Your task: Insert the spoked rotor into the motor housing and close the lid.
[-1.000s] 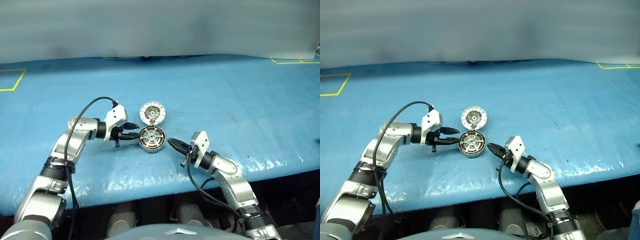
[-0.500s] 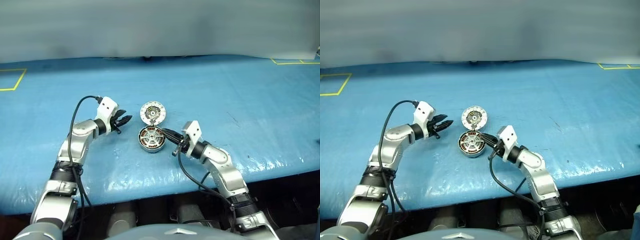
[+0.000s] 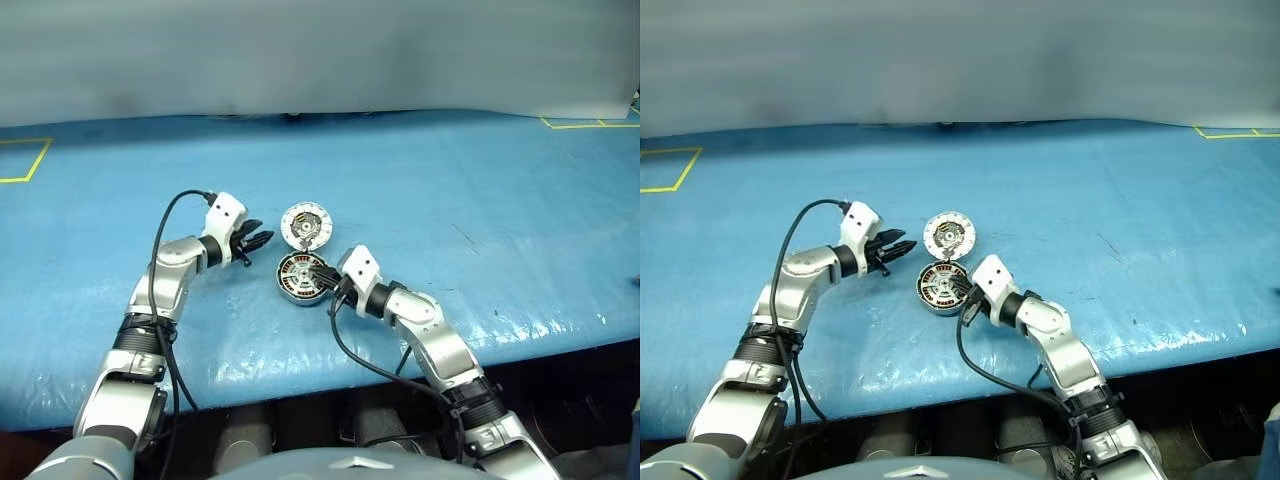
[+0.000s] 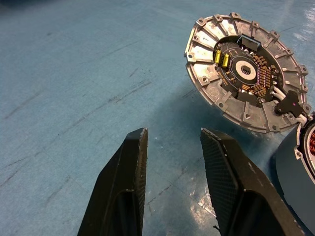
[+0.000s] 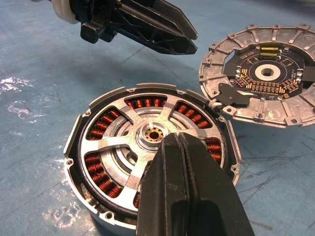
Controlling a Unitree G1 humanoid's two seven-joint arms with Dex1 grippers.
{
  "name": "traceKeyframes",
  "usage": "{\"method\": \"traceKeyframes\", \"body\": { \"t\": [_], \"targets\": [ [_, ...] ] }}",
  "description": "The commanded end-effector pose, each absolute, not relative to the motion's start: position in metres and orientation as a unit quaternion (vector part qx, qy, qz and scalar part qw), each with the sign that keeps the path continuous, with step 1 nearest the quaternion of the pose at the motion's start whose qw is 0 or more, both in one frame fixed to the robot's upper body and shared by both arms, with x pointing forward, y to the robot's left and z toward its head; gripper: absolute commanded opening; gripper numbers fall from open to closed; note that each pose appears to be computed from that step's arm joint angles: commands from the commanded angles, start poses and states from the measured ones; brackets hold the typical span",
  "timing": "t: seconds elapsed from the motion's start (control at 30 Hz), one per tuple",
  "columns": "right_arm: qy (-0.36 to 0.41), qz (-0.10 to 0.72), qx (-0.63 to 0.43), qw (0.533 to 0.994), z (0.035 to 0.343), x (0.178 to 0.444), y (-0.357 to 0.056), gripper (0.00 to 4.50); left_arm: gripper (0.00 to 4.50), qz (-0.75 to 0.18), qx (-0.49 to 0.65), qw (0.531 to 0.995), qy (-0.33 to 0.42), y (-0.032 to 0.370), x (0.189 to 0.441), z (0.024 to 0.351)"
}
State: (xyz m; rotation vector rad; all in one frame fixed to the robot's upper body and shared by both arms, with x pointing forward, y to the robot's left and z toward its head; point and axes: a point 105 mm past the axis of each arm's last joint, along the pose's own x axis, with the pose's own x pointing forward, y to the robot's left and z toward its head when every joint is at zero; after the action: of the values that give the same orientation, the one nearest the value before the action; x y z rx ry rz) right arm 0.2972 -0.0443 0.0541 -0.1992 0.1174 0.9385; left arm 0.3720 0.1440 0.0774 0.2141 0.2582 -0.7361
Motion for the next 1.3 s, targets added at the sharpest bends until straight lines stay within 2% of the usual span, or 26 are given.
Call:
{"method": "traceKeyframes", "body": {
  "t": [0.03,0.17,0.3,0.5,0.67,0.9,1.1,1.3],
  "targets": [
    [0.044,0.462,-0.072,0.883,0.061,0.290,-0.040,0.00,1.77,-0.356,0.112,0.923,0.092,0.146,0.378,0.090],
    [-0.004,0.472,-0.031,0.881,0.085,0.287,-0.039,0.00,1.77,-0.332,0.083,0.937,0.074,0.150,0.390,0.091],
    [-0.039,0.467,-0.016,0.883,0.104,0.284,-0.046,0.00,1.77,-0.342,0.027,0.936,0.080,0.137,0.400,0.088],
    [-0.057,0.456,-0.010,0.888,0.114,0.282,-0.055,0.00,1.77,-0.382,-0.026,0.919,0.094,0.107,0.411,0.086],
    [-0.067,0.443,-0.014,0.894,0.119,0.282,-0.060,0.00,1.77,-0.410,-0.032,0.903,0.122,0.092,0.411,0.075],
    [-0.045,0.419,-0.021,0.907,0.107,0.284,-0.070,0.00,1.77,-0.484,-0.086,0.866,0.096,0.085,0.400,0.092],
    [-0.031,0.372,-0.024,0.928,0.101,0.296,-0.085,0.00,1.77,-0.460,-0.065,0.881,0.094,0.103,0.402,0.090],
    [0.025,0.246,-0.046,0.968,0.079,0.324,-0.122,0.00,1.77,-0.425,-0.017,0.900,0.093,0.132,0.397,0.085]
  ]
}}
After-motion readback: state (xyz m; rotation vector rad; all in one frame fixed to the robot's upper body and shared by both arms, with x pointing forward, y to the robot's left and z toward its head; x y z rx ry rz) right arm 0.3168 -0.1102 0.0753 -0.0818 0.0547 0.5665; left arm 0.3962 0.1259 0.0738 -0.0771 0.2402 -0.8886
